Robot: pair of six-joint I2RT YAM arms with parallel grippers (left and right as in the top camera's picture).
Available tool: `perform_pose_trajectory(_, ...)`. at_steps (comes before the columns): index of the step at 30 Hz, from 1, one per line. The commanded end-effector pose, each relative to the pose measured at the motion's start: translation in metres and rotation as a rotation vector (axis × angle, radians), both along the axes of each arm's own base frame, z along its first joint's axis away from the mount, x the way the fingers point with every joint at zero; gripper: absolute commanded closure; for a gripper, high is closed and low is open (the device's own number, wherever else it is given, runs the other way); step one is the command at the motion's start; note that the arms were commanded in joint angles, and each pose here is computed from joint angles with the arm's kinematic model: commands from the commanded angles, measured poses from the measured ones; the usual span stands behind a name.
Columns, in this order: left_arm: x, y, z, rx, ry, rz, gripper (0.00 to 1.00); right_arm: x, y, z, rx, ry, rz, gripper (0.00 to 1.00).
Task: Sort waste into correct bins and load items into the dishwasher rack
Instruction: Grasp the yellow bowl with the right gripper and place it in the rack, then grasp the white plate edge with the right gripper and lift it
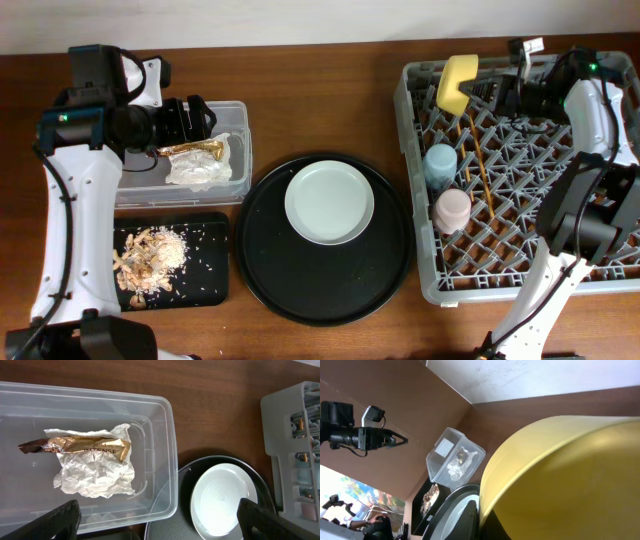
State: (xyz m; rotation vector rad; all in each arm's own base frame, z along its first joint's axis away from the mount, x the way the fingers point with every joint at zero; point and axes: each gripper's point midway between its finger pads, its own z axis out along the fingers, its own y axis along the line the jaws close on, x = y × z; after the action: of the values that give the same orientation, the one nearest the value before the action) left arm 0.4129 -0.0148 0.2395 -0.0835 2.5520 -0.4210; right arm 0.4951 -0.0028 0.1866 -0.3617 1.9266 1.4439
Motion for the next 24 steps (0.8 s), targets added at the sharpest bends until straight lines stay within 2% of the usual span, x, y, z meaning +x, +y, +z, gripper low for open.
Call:
perform_pose_trajectory(1, 0.0, 0.0, 0.0, 0.005, -0.004, -0.007, 0.01, -0.008, -0.007, -0.029, -0.05, 0.116, -0.016, 0.94)
perform_pose_trajectory(2, 0.0, 0.0, 0.0, 0.005, -0.004, -0.007, 0.01, -0.013, -0.017, -0.031, -0.043, 0.162, -0.039, 0.81)
perform_pose_trajectory(3, 0.0, 0.0, 0.0, 0.004, -0.004, -0.007, 0.01, -0.017, -0.032, -0.031, -0.026, 0.194, -0.072, 0.79)
perform_pose_trajectory(6, 0.0, 0.0, 0.0, 0.004, -0.004, -0.007, 0.01, -0.031, -0.075, -0.029, 0.016, 0.262, -0.168, 0.42)
perform_pose_trajectory(7, 0.0, 0.0, 0.0, 0.005, -0.004, -0.007, 0.01, -0.037, -0.091, -0.028, 0.038, 0.289, -0.204, 0.36)
perform_pose_trajectory(11, 0.0, 0.0, 0.0, 0.005, -0.004, -0.007, 0.01, -0.048, -0.111, -0.013, 0.05, 0.333, -0.252, 0.37)
perform_pose_trajectory(13, 0.0, 0.0, 0.0, 0.005, -0.003, -0.007, 0.01, -0.055, -0.101, 0.003, -0.112, 0.368, -0.228, 0.39)
perform_pose_trajectory(15, 0.0, 0.0, 0.0, 0.004, -0.004, -0.006, 0.01, -0.062, -0.083, 0.017, -0.41, 0.493, -0.265, 0.41)
perform_pose_trajectory(16, 0.0, 0.0, 0.0, 0.005, -0.003, -0.007, 0.01, -0.068, -0.057, 0.029, -0.648, 0.54, -0.309, 0.4)
perform_pose_trajectory(18, 0.0, 0.0, 0.0, 0.004, -0.003, -0.006, 0.01, -0.077, -0.01, 0.04, -0.935, 0.533, -0.339, 0.4)
perform_pose_trajectory(20, 0.0, 0.0, 0.0, 0.004, -0.004, -0.007, 0.01, -0.093, 0.063, 0.039, -1.059, 0.486, -0.206, 0.37)
perform_pose_trajectory(24, 0.0, 0.0, 0.0, 0.004, -0.003, -0.006, 0.01, -0.137, 0.211, 0.019, -1.102, 0.407, 0.008, 0.37)
